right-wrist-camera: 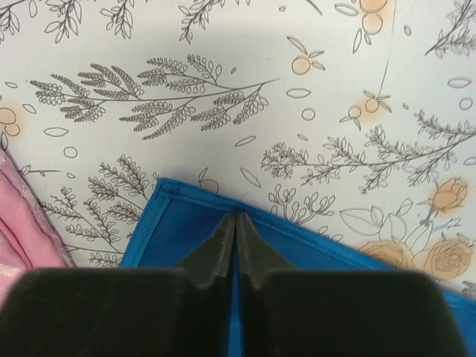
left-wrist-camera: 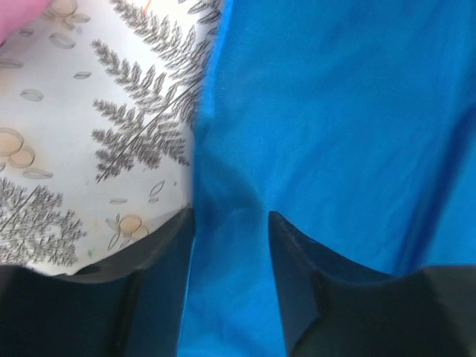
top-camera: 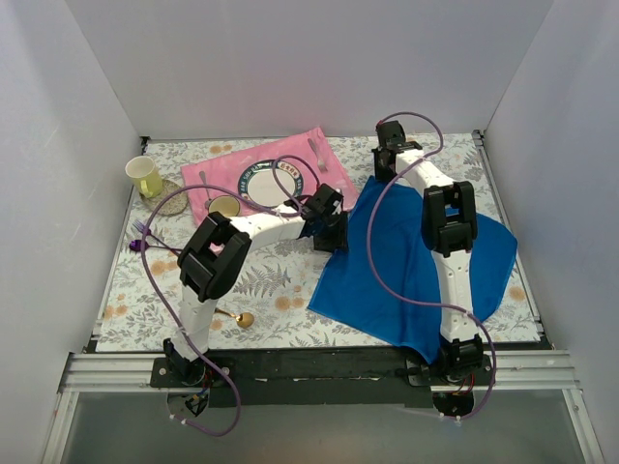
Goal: Fold the napkin, place the utensils inside, and roll it up
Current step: Flatten the napkin out
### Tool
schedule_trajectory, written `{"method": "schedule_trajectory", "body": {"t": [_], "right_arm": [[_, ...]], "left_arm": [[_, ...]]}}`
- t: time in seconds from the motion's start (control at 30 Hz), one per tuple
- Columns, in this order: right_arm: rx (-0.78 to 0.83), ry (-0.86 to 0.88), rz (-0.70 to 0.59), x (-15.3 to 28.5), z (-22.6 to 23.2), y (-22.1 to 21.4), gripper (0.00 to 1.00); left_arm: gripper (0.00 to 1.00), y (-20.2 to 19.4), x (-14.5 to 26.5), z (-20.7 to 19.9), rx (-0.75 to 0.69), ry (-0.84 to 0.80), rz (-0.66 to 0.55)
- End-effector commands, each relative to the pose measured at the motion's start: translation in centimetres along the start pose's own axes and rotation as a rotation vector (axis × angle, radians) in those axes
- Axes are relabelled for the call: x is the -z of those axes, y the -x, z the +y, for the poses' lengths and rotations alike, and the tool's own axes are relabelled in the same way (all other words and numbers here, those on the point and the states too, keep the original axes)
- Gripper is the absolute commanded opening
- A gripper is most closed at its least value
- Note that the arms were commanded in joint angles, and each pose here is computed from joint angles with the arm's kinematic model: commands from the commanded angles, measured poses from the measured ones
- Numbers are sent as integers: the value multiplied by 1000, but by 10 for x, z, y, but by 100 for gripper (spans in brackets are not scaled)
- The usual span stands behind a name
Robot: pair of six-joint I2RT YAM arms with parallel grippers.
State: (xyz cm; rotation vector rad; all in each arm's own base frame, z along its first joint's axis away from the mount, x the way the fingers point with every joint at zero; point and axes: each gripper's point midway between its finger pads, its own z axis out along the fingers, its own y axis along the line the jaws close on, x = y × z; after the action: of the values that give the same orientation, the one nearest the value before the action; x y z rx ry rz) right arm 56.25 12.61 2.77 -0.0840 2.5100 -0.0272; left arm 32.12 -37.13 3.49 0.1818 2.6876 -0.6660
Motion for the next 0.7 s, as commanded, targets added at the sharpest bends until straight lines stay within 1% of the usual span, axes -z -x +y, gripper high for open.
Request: {"method": "schedule_trajectory", "body": {"t": [0.0,0.03,0.07,0.13,0.17,0.2,0.27,0.3,0.33,0.47,0.5,0.53,0.67], "right_arm": [[25,63,-62,-13,4,19,2],[28,75,-67,-14,6,20,1],[26,79,-90,-15,7,26,1],[17,73,-114,-16,2,33,1],[8,70,-140,-17,2,40,1],[-3,64,-163,-16,-4,48,1],[-16,55,-201,-17,-9,61,1],[-21,53,-213,-18,-14,65,1],[-19,58,-244,-15,-13,77,1],[28,95,-313,-12,-10,100,1],[37,114,-331,-10,-6,105,1],[44,120,-340,-9,-5,107,1],[54,131,-357,-5,-4,110,1]], "left_arm": [[39,-3,-12,6,-4,35,25],[37,2,-11,2,-6,31,17],[31,2,-14,2,-8,33,20],[24,7,-16,1,-16,37,13],[16,16,-15,-6,-18,24,-6],[13,16,-20,-3,-15,36,3],[10,30,-19,-13,-21,25,-18],[9,30,-23,-9,-19,39,-9],[8,36,-23,-9,-19,47,-19],[6,60,-21,-3,-10,77,-68],[2,71,-17,-3,-1,78,-86],[0,77,-16,1,3,96,-102],[0,108,-3,3,-3,127,-191]]}}
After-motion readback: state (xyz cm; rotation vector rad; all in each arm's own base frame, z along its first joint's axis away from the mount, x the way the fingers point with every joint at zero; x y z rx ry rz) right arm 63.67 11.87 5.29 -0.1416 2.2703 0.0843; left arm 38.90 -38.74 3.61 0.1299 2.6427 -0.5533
